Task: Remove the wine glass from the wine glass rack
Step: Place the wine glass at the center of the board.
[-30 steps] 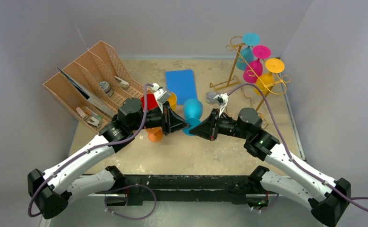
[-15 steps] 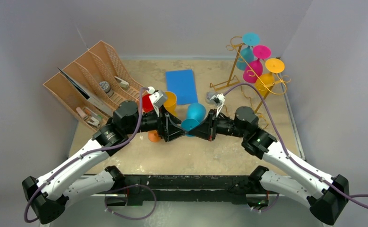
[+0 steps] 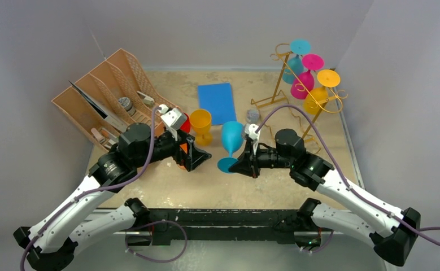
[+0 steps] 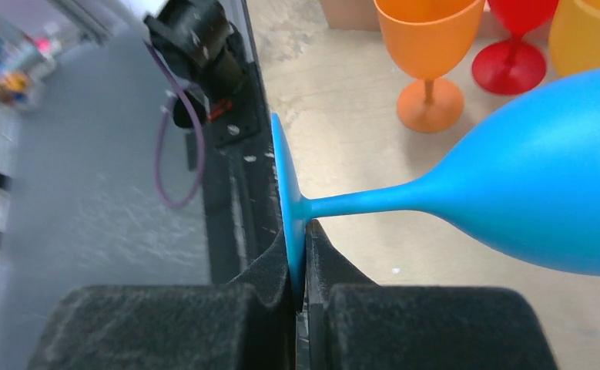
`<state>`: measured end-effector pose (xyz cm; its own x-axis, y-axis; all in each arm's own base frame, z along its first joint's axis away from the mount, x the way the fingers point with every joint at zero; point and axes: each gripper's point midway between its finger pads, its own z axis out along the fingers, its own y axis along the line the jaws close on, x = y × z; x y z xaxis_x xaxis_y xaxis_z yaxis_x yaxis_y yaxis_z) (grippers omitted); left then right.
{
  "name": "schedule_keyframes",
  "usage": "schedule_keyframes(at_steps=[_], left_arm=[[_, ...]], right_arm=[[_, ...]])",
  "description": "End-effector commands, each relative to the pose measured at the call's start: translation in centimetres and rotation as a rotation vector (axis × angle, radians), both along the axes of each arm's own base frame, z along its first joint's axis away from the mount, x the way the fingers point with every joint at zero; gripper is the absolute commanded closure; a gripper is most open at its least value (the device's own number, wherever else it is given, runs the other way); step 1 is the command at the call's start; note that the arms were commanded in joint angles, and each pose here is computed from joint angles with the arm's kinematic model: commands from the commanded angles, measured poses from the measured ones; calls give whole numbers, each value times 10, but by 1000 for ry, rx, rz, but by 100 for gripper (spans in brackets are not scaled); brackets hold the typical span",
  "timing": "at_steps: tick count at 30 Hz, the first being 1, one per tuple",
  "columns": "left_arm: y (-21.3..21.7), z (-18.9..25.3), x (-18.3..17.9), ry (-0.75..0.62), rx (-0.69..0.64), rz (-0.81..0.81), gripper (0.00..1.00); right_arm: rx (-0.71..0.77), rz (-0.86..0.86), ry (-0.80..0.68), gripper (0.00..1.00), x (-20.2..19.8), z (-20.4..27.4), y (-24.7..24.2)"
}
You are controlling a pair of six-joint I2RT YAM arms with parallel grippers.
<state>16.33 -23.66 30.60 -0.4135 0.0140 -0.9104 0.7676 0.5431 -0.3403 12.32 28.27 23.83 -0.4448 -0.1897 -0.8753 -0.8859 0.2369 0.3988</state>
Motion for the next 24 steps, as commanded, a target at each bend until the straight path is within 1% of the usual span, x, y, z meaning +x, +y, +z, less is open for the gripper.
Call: schedule_keyframes(at_steps=[1, 4, 9, 11, 14, 16, 18, 22, 24], left_arm=[[8, 3, 10, -29, 62, 52, 4], [5, 2, 10, -23, 63, 38, 4], [0, 3, 13, -17, 84, 21, 4], [-1, 6, 14, -24, 89, 12, 4], [1, 12, 17, -57, 103, 20, 4], [5, 17, 22, -82, 122, 41, 3], [6, 21, 26, -95, 144, 50, 0], [-6, 20, 30, -101, 199, -36, 0], [-16, 20, 30, -71, 193, -87, 3]], right_arm=[[-33, 116, -374, 100, 6, 6, -4], [-63, 201, -493, 100, 4, -4, -4], [-141, 335, -786, 100, 10, -30, -10], [-180, 386, -858, 100, 10, -40, -16], [-190, 438, -920, 100, 5, -47, -20], [-171, 476, -968, 100, 1, -50, -19], [-139, 482, -983, 100, -2, -49, -17], [-103, 494, -996, 100, -7, -51, -16], [-98, 501, -995, 100, -9, -53, -16]])
